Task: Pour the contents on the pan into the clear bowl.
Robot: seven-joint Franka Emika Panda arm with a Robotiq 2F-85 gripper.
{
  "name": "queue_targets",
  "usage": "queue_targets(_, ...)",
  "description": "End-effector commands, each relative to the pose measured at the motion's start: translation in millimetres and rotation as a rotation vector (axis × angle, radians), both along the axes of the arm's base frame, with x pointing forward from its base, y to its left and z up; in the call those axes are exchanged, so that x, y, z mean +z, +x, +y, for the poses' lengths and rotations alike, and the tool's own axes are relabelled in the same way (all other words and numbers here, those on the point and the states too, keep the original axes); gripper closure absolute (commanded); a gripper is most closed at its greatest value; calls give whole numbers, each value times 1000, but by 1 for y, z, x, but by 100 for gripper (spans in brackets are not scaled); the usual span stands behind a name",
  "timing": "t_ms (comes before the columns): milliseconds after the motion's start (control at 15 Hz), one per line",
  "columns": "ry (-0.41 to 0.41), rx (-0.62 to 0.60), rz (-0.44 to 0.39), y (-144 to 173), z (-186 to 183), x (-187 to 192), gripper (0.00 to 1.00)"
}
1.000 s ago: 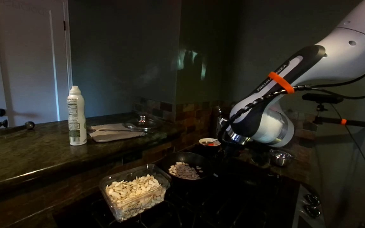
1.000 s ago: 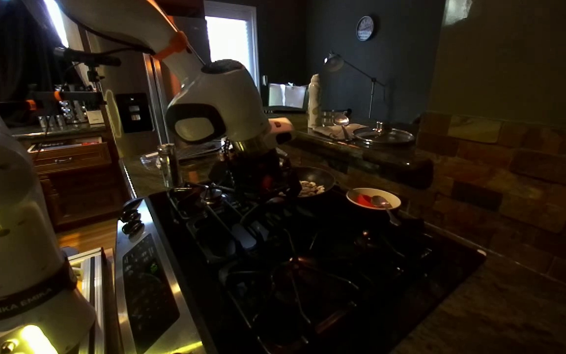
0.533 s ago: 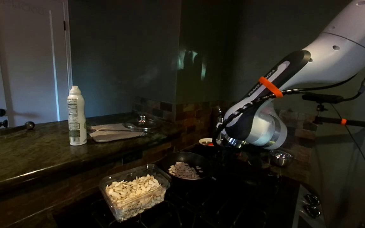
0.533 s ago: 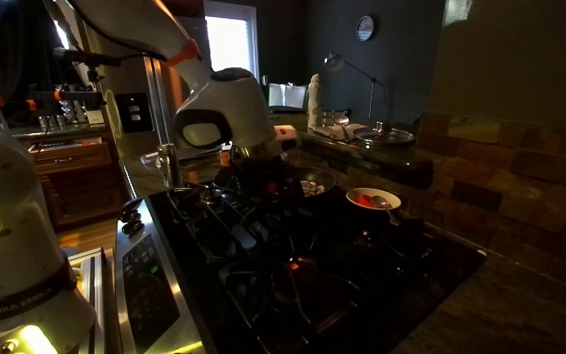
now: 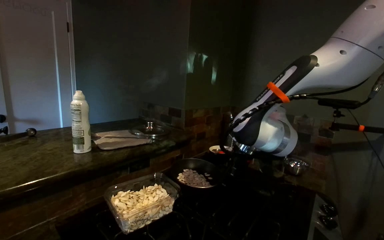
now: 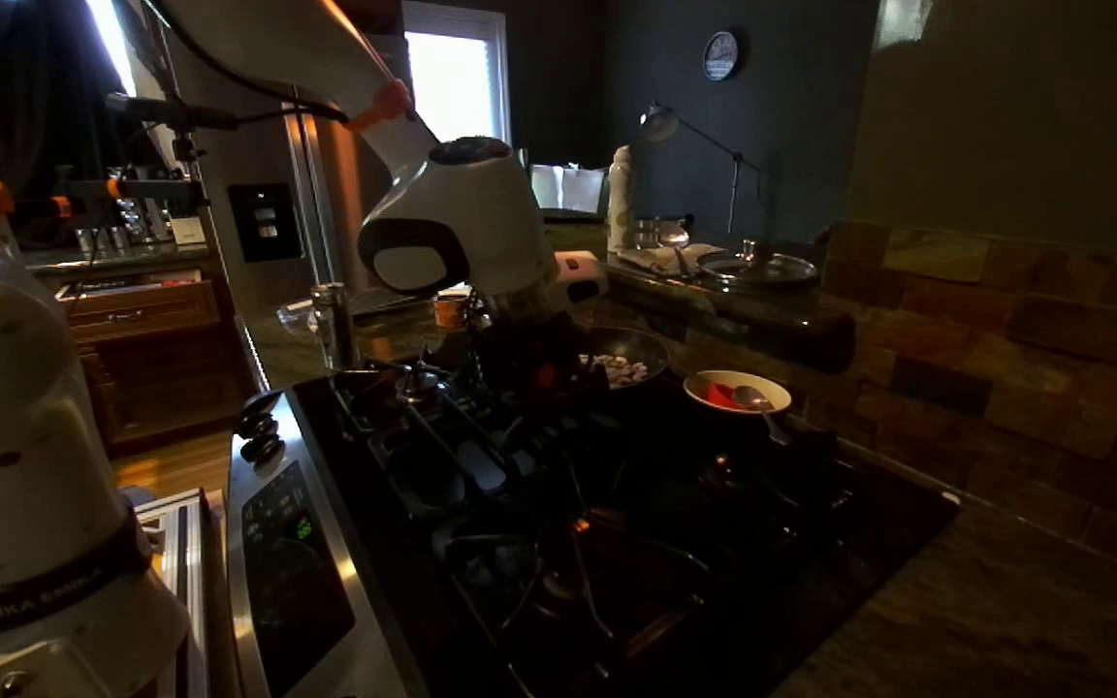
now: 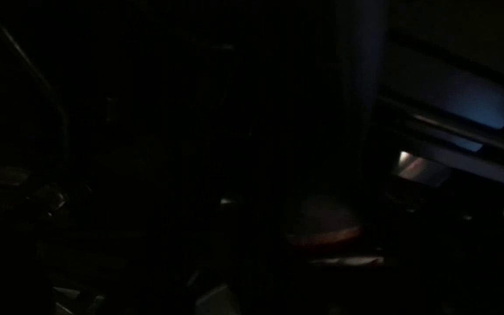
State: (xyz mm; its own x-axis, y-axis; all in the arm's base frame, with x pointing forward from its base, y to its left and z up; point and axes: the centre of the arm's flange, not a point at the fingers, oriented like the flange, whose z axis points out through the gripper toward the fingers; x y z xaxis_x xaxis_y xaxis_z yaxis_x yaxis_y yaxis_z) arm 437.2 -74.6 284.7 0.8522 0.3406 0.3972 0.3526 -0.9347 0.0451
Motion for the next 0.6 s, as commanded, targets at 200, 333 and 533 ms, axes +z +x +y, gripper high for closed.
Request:
queue_targets(200,57,56,123,-5,-3,3,100)
queue_targets(333,72,74,149,-11,-6,17,100)
queue_targets(533,87,98,159,-15,-11,40,100)
